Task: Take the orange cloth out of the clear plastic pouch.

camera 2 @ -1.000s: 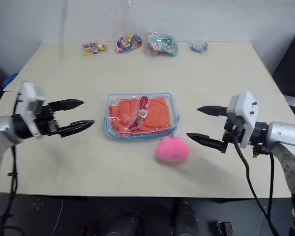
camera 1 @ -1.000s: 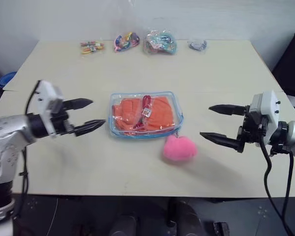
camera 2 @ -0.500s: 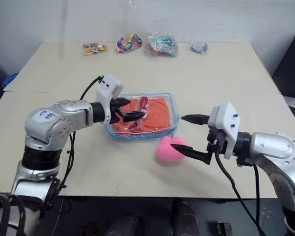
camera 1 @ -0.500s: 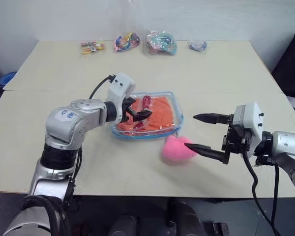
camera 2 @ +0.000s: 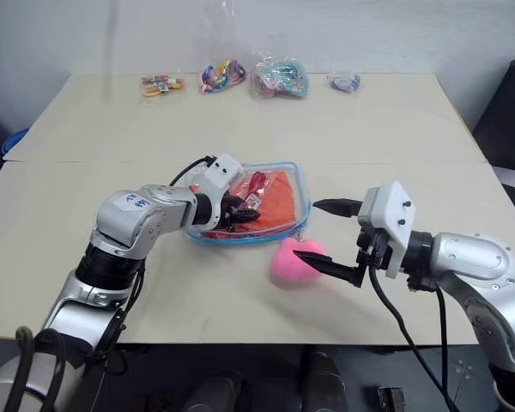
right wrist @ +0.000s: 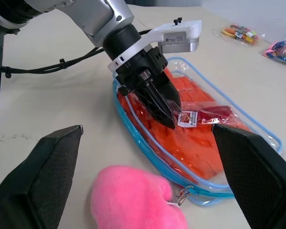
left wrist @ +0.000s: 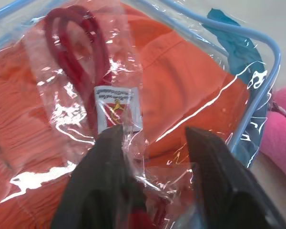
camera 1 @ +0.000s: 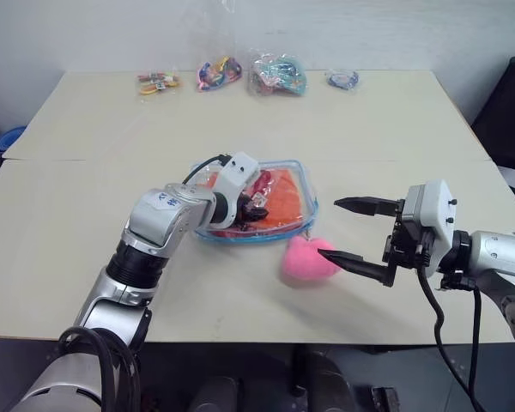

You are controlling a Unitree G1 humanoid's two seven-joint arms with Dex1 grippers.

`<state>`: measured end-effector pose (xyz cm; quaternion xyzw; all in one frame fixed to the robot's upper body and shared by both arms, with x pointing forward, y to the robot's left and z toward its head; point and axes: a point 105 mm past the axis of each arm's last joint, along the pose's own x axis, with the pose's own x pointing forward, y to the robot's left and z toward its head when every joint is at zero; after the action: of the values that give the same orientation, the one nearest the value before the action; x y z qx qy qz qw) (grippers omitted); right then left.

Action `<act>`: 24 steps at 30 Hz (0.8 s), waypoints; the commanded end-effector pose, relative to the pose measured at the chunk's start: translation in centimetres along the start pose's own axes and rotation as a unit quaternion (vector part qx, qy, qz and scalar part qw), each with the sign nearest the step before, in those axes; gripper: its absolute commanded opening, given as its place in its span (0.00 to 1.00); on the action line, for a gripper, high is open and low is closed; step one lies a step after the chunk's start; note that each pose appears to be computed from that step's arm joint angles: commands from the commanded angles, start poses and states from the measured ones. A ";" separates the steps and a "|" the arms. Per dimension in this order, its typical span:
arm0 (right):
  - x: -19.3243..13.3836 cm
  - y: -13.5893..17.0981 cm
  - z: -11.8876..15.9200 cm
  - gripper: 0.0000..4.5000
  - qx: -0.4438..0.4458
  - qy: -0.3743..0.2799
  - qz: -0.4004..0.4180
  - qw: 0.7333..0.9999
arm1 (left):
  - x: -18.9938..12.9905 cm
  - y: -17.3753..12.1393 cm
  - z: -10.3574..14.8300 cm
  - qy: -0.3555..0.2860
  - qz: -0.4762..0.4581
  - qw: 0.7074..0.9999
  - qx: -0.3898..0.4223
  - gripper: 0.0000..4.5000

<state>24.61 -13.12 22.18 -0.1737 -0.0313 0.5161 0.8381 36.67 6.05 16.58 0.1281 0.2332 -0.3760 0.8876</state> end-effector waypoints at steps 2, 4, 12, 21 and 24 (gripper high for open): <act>0.1 0.3 0.9 1.00 -0.029 -0.013 0.000 0.999 | -0.8 0.5 1.4 -0.025 0.016 1.000 0.010 0.13; 0.2 0.2 0.9 1.00 -0.031 -0.013 0.002 0.999 | -1.2 1.1 1.6 -0.028 0.033 0.999 0.014 0.02; 0.9 0.2 2.0 1.00 -0.040 -0.027 0.041 0.998 | -6.9 8.3 3.2 -0.095 0.186 0.978 -0.012 0.02; 2.5 0.8 2.3 1.00 -0.044 -0.037 0.103 0.993 | -18.9 17.3 -5.4 -0.045 0.416 0.905 -0.084 0.02; 2.8 0.8 2.3 1.00 -0.041 -0.040 0.118 0.991 | -22.4 18.7 -9.6 -0.014 0.464 0.879 -0.109 0.02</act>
<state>25.05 -10.05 23.01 -0.1812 -0.0448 0.6073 0.7722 34.54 34.02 18.66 0.1084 0.2088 0.0652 0.9697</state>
